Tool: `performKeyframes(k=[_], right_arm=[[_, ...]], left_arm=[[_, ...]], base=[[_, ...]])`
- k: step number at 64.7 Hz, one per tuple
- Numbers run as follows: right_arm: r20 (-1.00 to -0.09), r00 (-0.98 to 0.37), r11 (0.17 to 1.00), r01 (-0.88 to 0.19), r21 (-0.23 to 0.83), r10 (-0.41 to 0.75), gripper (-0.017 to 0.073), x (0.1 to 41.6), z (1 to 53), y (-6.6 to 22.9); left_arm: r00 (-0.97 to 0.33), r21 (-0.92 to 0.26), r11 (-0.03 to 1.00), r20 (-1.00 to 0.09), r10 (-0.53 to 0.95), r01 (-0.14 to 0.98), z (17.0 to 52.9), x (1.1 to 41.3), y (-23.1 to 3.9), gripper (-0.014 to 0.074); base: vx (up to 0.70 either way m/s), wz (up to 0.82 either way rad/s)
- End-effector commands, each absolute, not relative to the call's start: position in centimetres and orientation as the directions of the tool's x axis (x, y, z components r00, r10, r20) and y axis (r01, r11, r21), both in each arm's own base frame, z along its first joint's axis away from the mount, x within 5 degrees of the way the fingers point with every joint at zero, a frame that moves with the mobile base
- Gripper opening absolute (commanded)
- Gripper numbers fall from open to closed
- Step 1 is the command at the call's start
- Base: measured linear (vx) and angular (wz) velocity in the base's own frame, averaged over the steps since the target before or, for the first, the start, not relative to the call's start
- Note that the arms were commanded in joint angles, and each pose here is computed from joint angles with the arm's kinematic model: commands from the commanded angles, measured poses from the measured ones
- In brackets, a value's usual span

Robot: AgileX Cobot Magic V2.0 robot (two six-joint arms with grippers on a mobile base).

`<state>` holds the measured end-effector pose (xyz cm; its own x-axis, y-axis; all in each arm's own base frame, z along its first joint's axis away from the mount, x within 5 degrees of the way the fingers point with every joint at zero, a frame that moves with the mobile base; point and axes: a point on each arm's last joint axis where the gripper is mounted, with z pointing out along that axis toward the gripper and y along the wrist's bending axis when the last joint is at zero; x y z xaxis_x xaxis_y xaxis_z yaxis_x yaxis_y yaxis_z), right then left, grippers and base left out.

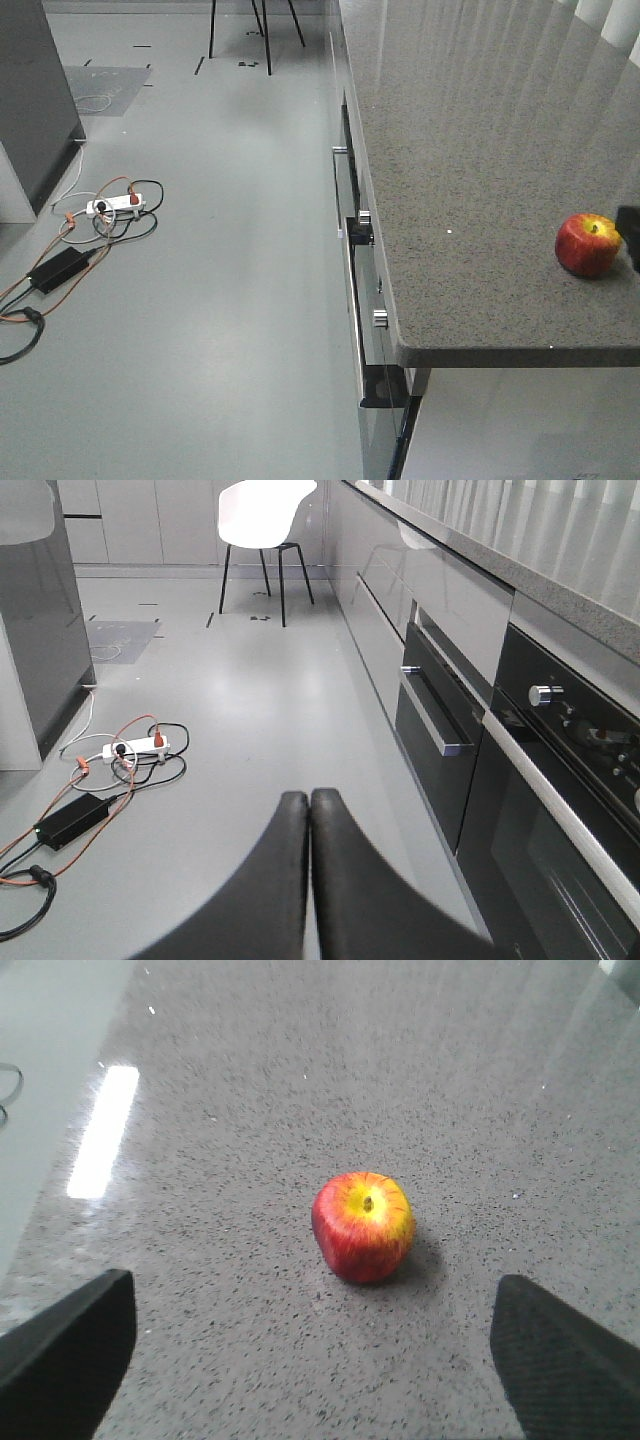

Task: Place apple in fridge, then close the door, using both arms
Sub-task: 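Lower the open right gripper over the apple, then close the right gripper around the apple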

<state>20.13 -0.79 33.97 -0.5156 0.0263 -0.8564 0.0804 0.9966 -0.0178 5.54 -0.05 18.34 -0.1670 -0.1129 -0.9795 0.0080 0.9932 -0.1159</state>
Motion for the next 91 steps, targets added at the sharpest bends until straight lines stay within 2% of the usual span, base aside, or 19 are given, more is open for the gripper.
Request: performKeyframes(k=[1, 18, 29, 37, 47, 62, 91], right_arm=[[-0.875, -0.484, 0.996, 0.075, -0.052, -0.01, 0.0693, 23.0, 35.8, -0.9], [-0.835, -0.55, 0.993, 0.092, -0.08, -0.016, 0.0679, 29.6, 36.5, -1.3], [-0.803, -0.594, 0.983, 0.171, -0.065, 0.05, 0.067, 32.3, 36.1, -3.8], [-0.766, -0.64, 0.982, 0.177, -0.065, 0.065, 0.0662, 33.7, 34.6, -5.3], [-0.728, -0.683, 0.988, 0.142, -0.064, 0.051, 0.0651, 34.9, 32.5, -6.4], [-0.695, -0.719, 0.995, 0.087, -0.054, 0.025, 0.0641, 36.0, 30.5, -6.5], [-0.657, -0.754, 0.996, 0.06, -0.071, -0.001, 0.0622, 37.2, 28.2, -6.7]], left_arm=[[-0.106, -0.123, 0.992, -0.987, -0.12, 0.023, 18.3, 5.6, -0.1, -0.0006], [-0.106, -0.123, 0.992, -0.987, -0.12, 0.023, 18.3, 5.6, -0.1, -0.0006], [-0.106, -0.123, 0.992, -0.987, -0.12, 0.023, 18.3, 5.6, -0.1, -0.0006], [-0.106, -0.123, 0.992, -0.987, -0.12, 0.023, 18.3, 5.6, -0.1, -0.0006], [-0.106, -0.123, 0.992, -0.987, -0.12, 0.023, 18.3, 5.6, -0.1, -0.0006], [-0.106, -0.123, 0.992, -0.987, -0.12, 0.023, 18.3, 5.6, -0.1, -0.0006], [-0.106, -0.123, 0.992, -0.987, -0.12, 0.023, 18.3, 5.6, -0.1, -0.0006]], base=[[0.0, 0.0], [0.0, 0.0], [0.0, 0.0], [0.0, 0.0], [0.0, 0.0], [0.0, 0.0], [0.0, 0.0]])
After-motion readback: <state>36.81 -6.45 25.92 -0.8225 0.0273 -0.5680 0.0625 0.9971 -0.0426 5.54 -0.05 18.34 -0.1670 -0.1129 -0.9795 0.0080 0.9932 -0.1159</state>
